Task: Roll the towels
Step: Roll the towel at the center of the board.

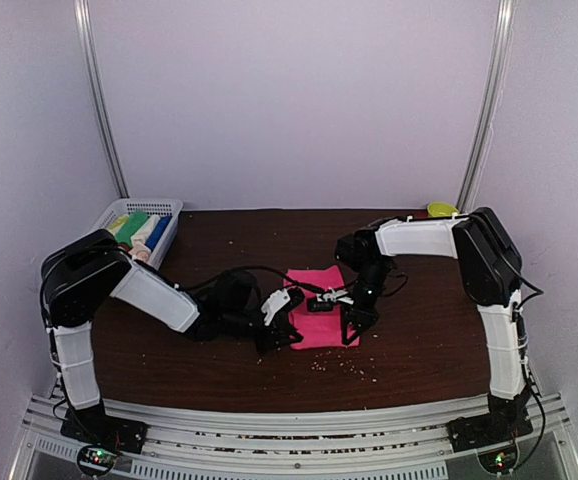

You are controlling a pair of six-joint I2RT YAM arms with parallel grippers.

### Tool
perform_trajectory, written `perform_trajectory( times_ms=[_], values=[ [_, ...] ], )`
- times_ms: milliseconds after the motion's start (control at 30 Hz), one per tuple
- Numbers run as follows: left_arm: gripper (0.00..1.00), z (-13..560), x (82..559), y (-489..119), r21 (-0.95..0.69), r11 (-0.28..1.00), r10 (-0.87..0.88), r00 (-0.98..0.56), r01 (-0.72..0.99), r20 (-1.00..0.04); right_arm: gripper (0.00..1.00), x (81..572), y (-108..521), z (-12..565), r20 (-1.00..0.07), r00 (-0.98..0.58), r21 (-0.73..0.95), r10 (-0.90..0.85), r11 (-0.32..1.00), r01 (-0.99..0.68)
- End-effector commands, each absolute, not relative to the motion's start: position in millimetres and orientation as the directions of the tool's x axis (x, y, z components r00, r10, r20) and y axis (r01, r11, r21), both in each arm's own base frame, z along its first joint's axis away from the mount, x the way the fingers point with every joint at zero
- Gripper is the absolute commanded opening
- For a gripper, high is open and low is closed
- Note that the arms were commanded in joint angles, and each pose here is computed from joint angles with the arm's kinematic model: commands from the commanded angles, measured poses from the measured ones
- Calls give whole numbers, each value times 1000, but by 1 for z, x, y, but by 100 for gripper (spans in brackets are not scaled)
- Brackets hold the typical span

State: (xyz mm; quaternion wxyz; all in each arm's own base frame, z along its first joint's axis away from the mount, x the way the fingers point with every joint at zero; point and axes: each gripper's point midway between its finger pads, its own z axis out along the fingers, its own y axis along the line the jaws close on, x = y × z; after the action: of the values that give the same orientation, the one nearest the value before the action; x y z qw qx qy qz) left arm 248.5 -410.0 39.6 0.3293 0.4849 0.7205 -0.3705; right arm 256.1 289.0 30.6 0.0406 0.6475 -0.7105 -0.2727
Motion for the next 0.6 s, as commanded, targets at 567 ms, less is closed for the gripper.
perform_trajectory(
  times_ms=[567],
  values=[
    [0, 9, 272, -407, -470, 357, 450, -590, 807, -671, 48, 293, 272, 102, -474, -20, 47, -881, -2, -999]
  ],
)
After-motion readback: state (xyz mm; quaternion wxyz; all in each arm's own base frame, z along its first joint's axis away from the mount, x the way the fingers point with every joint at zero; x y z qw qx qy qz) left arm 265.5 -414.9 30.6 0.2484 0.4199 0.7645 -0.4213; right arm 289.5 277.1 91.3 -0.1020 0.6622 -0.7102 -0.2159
